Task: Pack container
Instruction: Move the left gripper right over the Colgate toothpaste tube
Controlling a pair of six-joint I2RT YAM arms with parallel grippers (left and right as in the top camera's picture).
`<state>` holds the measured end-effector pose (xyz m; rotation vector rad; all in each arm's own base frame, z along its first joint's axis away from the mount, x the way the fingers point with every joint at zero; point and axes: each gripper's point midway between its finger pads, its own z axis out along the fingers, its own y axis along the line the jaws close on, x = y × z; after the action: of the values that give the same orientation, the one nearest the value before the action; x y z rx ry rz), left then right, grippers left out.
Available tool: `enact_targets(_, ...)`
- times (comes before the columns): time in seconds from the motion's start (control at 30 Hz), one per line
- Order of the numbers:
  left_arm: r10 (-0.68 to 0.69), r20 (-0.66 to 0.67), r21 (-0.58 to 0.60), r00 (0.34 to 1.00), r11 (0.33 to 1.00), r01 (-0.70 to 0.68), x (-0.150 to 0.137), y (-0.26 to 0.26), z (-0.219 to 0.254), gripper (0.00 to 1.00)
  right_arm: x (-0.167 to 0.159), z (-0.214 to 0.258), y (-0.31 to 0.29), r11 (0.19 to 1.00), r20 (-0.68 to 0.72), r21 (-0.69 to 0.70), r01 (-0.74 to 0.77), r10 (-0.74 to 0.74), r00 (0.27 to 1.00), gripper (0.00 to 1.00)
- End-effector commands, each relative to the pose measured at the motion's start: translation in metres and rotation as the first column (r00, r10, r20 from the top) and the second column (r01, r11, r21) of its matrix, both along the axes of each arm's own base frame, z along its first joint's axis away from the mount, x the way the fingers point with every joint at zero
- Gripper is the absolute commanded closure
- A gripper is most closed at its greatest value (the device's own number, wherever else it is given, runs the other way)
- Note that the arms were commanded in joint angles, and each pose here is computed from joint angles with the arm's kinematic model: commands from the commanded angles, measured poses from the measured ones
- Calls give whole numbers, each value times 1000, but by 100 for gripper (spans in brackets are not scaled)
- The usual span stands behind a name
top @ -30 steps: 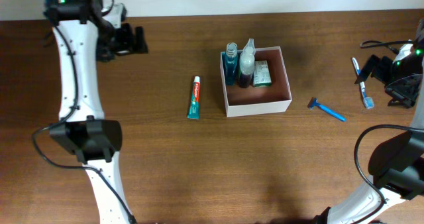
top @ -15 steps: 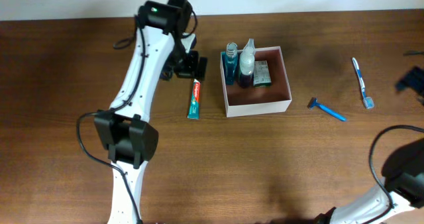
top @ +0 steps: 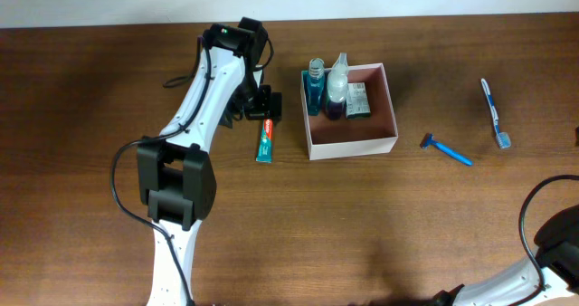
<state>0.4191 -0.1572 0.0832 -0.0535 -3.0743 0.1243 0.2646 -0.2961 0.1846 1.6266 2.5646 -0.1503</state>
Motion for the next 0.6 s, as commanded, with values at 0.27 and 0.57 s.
enact_targets(0.27,19,-41,88,999,996,-15,-11,12,-40,1,-1,5,-9,998,0,-54,21,-21,1000,1)
enact_targets(0.57,-33,29,118,999,993,29,-3,-6,-44,1,4,6,-14,997,21,-75,23,-21,1000,1)
